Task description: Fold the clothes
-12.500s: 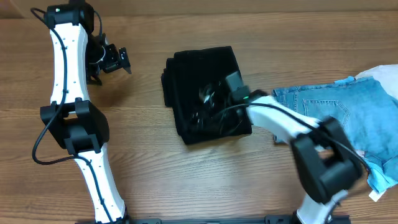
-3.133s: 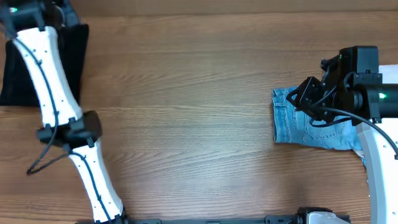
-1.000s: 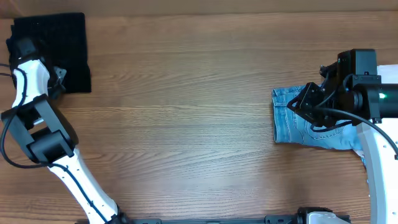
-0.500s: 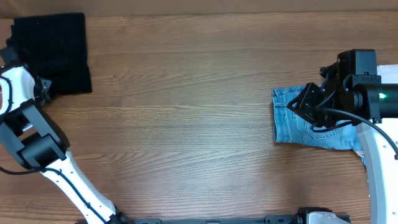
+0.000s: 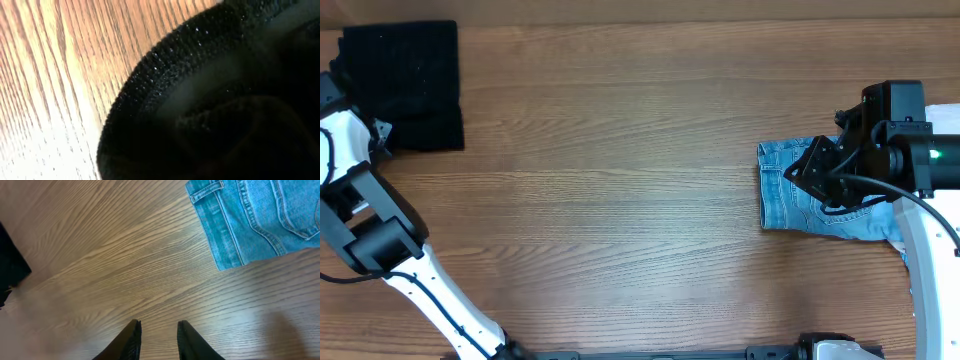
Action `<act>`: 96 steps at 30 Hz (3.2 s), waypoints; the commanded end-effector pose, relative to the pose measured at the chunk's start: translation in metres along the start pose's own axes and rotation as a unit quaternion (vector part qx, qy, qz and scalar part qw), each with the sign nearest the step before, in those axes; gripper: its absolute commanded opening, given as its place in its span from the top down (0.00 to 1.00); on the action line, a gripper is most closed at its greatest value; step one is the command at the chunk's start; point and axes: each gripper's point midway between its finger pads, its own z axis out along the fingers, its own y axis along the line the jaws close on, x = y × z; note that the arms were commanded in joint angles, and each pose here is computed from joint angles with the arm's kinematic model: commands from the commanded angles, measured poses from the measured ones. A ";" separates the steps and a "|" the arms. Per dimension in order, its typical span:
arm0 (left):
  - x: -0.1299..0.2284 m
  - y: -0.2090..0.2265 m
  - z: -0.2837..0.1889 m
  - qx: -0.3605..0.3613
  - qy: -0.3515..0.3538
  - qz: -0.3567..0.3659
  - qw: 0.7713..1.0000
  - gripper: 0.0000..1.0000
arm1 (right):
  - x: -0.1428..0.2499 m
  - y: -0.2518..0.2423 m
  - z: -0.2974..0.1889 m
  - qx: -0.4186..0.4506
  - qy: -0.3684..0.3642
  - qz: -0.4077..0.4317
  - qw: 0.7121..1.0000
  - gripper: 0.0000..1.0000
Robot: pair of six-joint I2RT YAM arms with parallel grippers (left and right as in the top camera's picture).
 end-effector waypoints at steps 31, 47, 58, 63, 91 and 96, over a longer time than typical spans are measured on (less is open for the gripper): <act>0.023 -0.062 -0.477 0.576 0.105 0.194 0.787 0.00 | 0.002 0.010 -0.057 0.008 -0.043 -0.073 0.996 0.00; 0.187 0.094 -0.750 0.747 -0.069 0.410 0.518 0.00 | 0.149 -0.014 -0.191 -0.108 -0.295 -0.158 0.936 0.00; 0.192 0.172 -0.777 0.735 -0.183 0.379 0.532 0.00 | 0.170 -0.022 -0.202 -0.126 -0.333 -0.170 0.919 0.00; 0.141 0.100 -0.717 0.623 -0.203 0.353 0.668 0.00 | 0.170 -0.021 -0.203 -0.126 -0.335 -0.170 0.918 0.00; 0.137 -0.046 -0.547 0.436 -0.042 0.403 0.803 0.00 | 0.170 -0.021 -0.203 -0.126 -0.334 -0.170 0.918 0.00; 0.137 -0.047 -0.547 0.436 -0.042 0.403 0.803 0.00 | 0.170 -0.021 -0.202 -0.126 -0.334 -0.170 0.918 0.00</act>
